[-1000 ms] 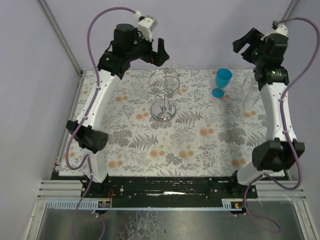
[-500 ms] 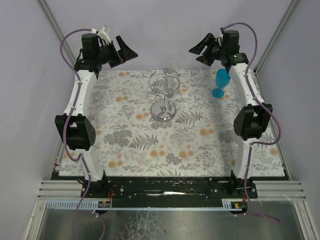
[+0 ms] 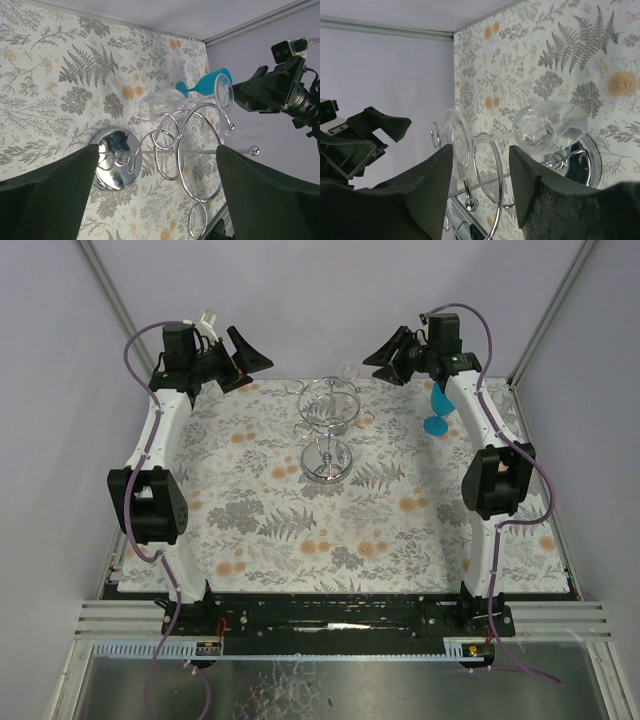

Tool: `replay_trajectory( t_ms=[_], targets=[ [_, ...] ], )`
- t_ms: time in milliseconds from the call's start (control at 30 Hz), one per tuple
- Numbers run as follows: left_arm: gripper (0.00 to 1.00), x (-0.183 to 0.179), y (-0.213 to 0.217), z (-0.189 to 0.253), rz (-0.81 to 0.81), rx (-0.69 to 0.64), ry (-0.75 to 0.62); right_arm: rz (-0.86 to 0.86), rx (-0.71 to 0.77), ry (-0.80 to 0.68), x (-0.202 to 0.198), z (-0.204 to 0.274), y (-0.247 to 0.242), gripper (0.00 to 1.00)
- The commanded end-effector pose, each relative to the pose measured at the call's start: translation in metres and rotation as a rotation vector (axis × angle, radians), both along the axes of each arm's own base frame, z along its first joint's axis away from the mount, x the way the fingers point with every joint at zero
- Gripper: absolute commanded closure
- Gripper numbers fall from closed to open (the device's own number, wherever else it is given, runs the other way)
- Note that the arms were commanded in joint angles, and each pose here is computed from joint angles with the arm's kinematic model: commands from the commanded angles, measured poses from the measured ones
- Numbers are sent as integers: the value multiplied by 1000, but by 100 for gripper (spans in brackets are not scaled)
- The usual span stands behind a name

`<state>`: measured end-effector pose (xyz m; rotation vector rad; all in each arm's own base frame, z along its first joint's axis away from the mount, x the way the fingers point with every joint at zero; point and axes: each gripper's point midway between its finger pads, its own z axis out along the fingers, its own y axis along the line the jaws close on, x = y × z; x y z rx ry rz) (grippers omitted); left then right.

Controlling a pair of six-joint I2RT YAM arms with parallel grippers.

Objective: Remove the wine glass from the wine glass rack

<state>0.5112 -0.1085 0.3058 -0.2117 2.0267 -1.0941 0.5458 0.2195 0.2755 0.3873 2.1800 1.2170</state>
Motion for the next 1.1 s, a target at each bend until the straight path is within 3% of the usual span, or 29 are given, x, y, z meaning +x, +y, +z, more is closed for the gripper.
replay_trajectory(
  t_ms=[0,533,900,1067],
  targets=[
    [0,-6,-2,24,-23,-3,-88,73,1,-35,-22,22,13,45],
    [0,-12,-3,21,-34,7,-87,83,51,-60,-28,30,19,49],
    [0,-13,-4,19,-44,9,-86,86,90,-77,-23,39,22,64],
    [0,-13,-4,18,-46,7,-83,93,102,-70,-22,38,24,66]
  ],
)
